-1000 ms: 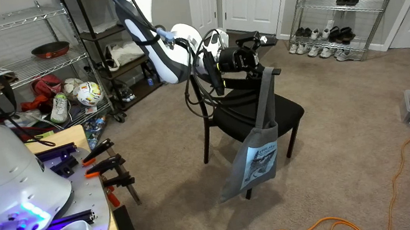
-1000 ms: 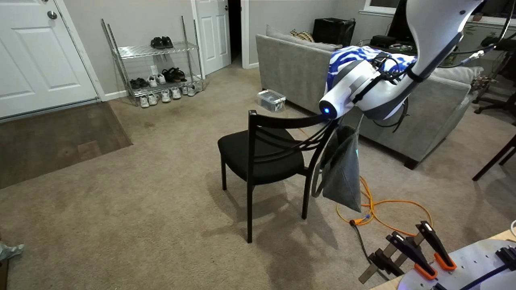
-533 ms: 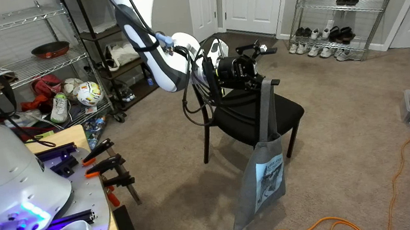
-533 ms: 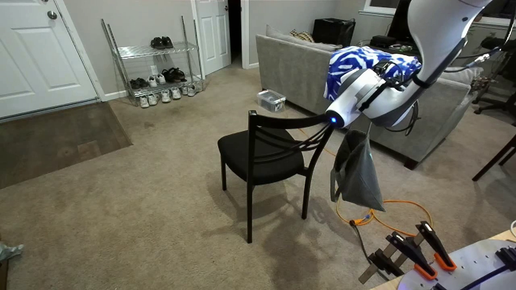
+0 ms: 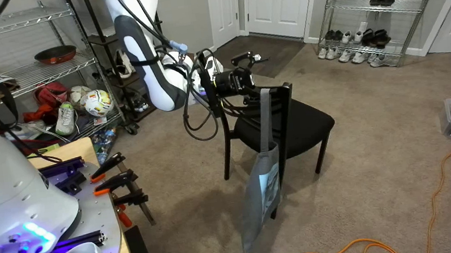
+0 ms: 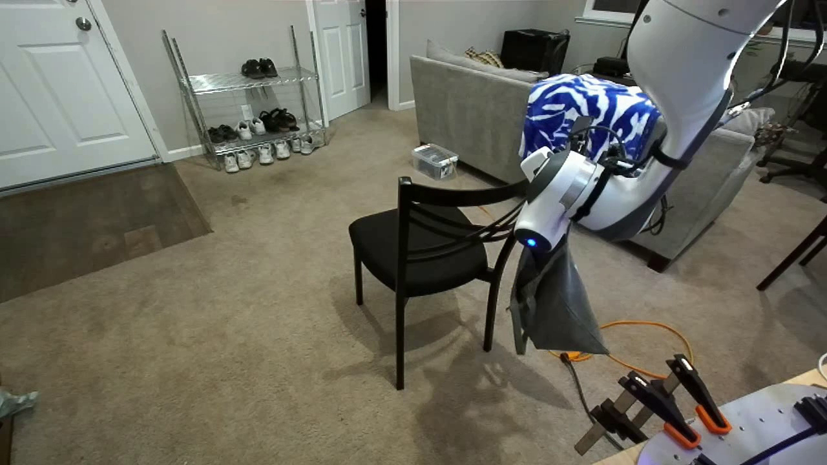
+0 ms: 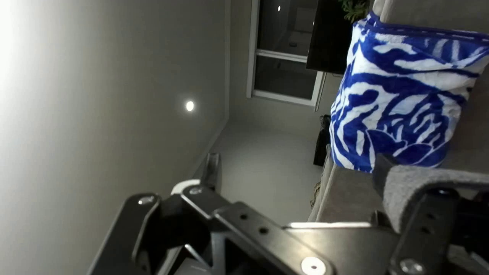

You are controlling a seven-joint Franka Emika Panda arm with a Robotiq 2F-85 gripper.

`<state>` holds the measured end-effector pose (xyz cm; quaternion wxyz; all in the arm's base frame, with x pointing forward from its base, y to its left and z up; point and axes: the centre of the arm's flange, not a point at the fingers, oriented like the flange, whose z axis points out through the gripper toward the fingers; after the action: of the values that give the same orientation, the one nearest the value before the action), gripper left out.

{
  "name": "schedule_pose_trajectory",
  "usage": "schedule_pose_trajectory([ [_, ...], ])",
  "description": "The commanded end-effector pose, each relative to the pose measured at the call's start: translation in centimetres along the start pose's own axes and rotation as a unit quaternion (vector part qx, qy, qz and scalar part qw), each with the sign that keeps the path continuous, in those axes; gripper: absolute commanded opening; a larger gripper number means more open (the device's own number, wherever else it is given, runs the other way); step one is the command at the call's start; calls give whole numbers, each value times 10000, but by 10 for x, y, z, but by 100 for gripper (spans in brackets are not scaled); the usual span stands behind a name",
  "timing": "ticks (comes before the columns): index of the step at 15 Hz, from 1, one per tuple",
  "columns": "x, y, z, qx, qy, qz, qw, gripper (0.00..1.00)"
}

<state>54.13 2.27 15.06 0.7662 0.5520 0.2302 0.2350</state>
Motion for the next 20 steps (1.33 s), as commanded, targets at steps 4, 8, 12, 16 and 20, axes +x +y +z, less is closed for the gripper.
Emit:
schedule_pose_trajectory([
  [4, -9, 16, -61, -531, 810, -302, 9948, 100],
  [8, -8, 25, -101, -759, 1322, -248, 9880, 100],
  [12, 0, 35, -137, -844, 1746, -164, 9809, 100],
  [16, 15, 44, -159, -805, 1985, -68, 9768, 100],
  [20, 34, 54, -175, -881, 2106, -120, 9735, 100],
])
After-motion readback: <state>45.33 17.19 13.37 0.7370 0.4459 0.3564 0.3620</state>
